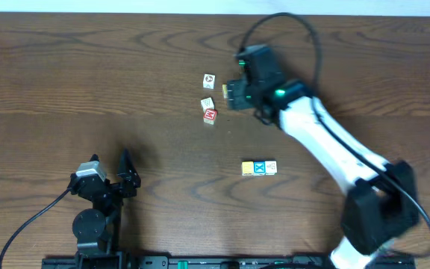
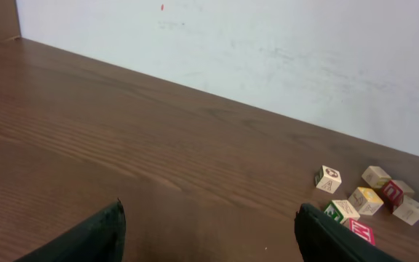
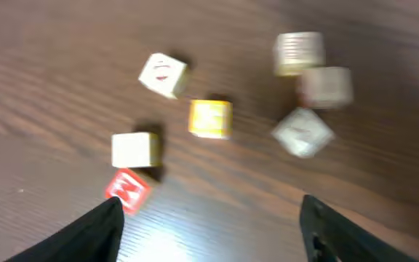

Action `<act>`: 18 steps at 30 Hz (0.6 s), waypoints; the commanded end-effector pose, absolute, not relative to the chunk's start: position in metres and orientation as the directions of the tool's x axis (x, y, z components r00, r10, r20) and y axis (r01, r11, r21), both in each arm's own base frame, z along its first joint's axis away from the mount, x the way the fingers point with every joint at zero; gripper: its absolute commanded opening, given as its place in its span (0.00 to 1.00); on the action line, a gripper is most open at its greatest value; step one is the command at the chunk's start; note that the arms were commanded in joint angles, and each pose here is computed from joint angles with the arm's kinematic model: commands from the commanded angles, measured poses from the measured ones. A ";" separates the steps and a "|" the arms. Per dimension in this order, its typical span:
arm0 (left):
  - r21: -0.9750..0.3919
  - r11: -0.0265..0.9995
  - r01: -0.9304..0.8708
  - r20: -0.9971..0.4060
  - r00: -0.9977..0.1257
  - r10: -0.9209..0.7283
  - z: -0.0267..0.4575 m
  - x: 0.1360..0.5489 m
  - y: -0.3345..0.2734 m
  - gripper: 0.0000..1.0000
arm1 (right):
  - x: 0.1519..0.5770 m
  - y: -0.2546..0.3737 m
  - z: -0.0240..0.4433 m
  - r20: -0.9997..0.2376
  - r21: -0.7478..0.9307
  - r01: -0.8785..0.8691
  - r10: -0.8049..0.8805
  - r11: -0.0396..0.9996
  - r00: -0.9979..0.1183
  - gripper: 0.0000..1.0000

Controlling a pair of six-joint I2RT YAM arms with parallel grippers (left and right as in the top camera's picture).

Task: Lift 4 blocks
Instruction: 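Move the right gripper back to the block cluster, then grasp the red M block with the right gripper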

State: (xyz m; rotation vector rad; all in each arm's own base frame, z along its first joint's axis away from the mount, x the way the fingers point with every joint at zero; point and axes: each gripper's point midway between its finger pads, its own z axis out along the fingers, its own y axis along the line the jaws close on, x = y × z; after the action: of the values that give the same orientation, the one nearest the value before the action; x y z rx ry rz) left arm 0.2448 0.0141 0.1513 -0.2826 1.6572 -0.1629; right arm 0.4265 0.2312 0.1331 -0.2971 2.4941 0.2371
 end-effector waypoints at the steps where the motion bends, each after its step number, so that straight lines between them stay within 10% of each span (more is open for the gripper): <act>1: -0.257 0.958 -0.129 -0.953 -0.132 -0.274 0.135 0.243 0.019 0.75 | 0.429 0.282 0.114 -0.571 0.125 -0.319 -0.194 0.940 -0.798 0.76; 18: -0.257 0.958 -0.129 -0.953 -0.132 -0.274 0.135 0.243 0.019 0.75 | 0.413 0.307 0.030 -0.428 -0.012 -0.485 -0.443 0.874 -0.788 0.68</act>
State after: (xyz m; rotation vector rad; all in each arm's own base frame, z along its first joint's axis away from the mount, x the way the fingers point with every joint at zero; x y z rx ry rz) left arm 0.2448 0.0141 0.1513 -0.2813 1.6573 -0.1617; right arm 0.4019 0.3137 0.0248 -0.6361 2.6583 0.1925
